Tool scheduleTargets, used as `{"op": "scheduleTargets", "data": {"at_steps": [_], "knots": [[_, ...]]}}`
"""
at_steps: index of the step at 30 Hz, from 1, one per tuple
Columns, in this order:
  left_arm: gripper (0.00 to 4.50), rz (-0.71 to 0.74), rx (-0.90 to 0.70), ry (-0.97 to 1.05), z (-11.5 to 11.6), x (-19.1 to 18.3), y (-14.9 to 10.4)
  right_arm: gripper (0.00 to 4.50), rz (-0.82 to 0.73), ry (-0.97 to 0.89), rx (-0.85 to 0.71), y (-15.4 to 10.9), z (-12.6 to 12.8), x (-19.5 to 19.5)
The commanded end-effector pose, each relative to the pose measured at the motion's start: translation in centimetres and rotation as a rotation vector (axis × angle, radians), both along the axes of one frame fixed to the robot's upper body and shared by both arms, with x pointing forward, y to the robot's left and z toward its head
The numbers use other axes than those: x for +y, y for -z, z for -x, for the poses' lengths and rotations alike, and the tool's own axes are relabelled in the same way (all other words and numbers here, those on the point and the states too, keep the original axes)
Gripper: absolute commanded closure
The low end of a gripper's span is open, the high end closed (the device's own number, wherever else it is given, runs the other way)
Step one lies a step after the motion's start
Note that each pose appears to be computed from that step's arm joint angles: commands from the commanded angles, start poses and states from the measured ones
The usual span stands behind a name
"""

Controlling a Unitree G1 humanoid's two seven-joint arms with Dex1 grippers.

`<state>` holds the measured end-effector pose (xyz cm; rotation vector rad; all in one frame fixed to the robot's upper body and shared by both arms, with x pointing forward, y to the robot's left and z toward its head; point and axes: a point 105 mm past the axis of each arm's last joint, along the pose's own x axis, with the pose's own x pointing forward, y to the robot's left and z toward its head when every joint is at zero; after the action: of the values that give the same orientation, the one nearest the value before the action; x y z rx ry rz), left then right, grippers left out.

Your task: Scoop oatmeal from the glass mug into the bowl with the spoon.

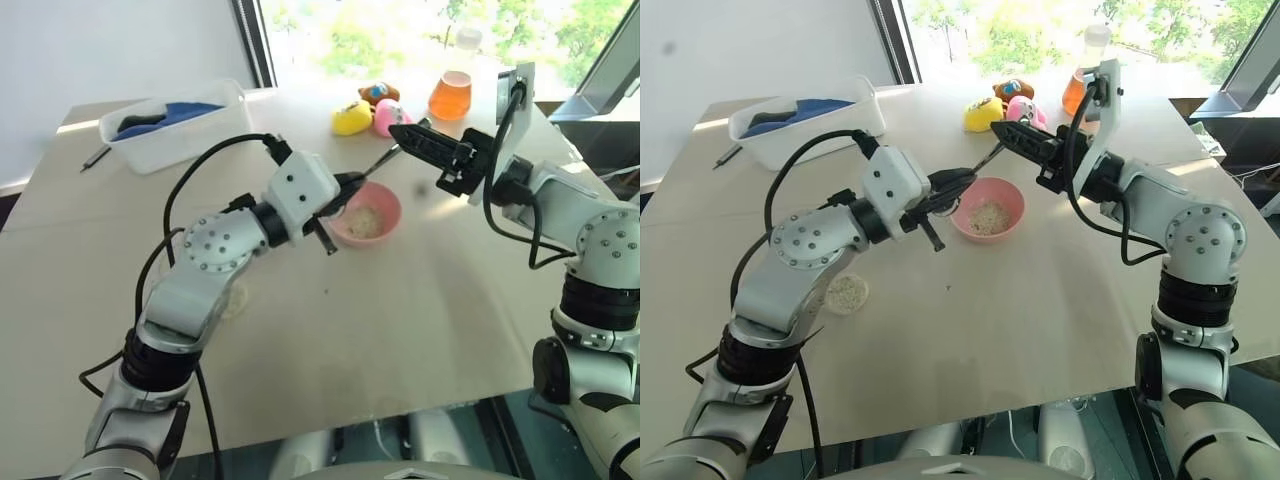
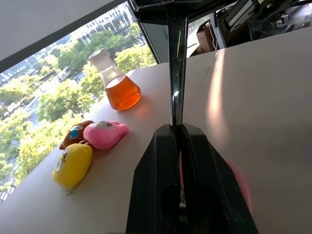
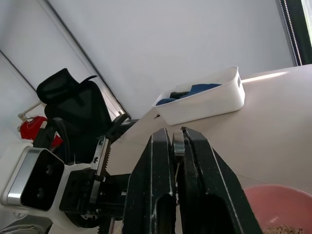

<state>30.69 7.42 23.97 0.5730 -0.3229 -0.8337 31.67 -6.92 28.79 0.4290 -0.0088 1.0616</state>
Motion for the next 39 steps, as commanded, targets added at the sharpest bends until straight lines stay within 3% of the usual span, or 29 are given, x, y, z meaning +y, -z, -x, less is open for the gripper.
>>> {"op": "scheduleTargets", "data": {"at_steps": [1, 2, 3, 5, 6, 9, 16, 20, 24, 33, 39], "knots": [[4.50, 0.030, -0.037, -0.020, 0.0, 0.7, -1.2, 4.48, -0.007, -0.022, -0.045, -1.0, 0.9, 0.1], [4.50, 0.040, -0.036, -0.022, 0.0, 0.8, -1.4, 4.48, -0.010, -0.018, -0.043, -1.0, 0.9, 0.1], [3.80, 0.045, -0.047, -0.028, -0.1, 1.0, -1.7, 4.50, -0.020, -0.013, -0.041, -1.1, 0.8, 0.1], [3.13, 0.070, -0.093, -0.057, -0.3, 1.3, -2.7, 4.50, -0.065, -0.003, -0.026, -1.7, 0.5, 0.0], [2.52, 0.095, -0.112, -0.062, -0.3, 1.3, -3.2, 4.50, -0.082, 0.001, -0.021, -1.9, 0.4, -0.1], [1.34, 0.114, -0.136, -0.050, 0.1, 1.3, -3.9, 4.50, -0.118, 0.022, -0.004, -2.3, 0.0, -0.4], [1.34, 0.230, -0.144, -0.040, 2.7, 2.5, -6.1, 4.50, -0.181, 0.126, 0.042, -2.7, -1.7, -1.9], [1.34, 0.304, -0.174, -0.179, 3.2, 5.6, -7.5, 4.50, -0.183, 0.162, 0.058, -2.3, -2.3, -2.2], [1.34, 0.536, -0.181, -0.312, 5.0, 10.7, -8.9, 4.50, -0.186, 0.173, 0.076, -1.8, -2.7, -2.2], [1.34, 0.614, -0.087, -0.512, 10.5, 18.6, -4.7, 4.50, -0.171, 0.165, 0.103, -0.6, -3.6, -2.2], [1.34, 0.747, -0.035, -0.591, 13.3, 21.2, -2.7, 4.50, -0.165, 0.150, 0.110, 0.0, -3.6, -2.1]]}}
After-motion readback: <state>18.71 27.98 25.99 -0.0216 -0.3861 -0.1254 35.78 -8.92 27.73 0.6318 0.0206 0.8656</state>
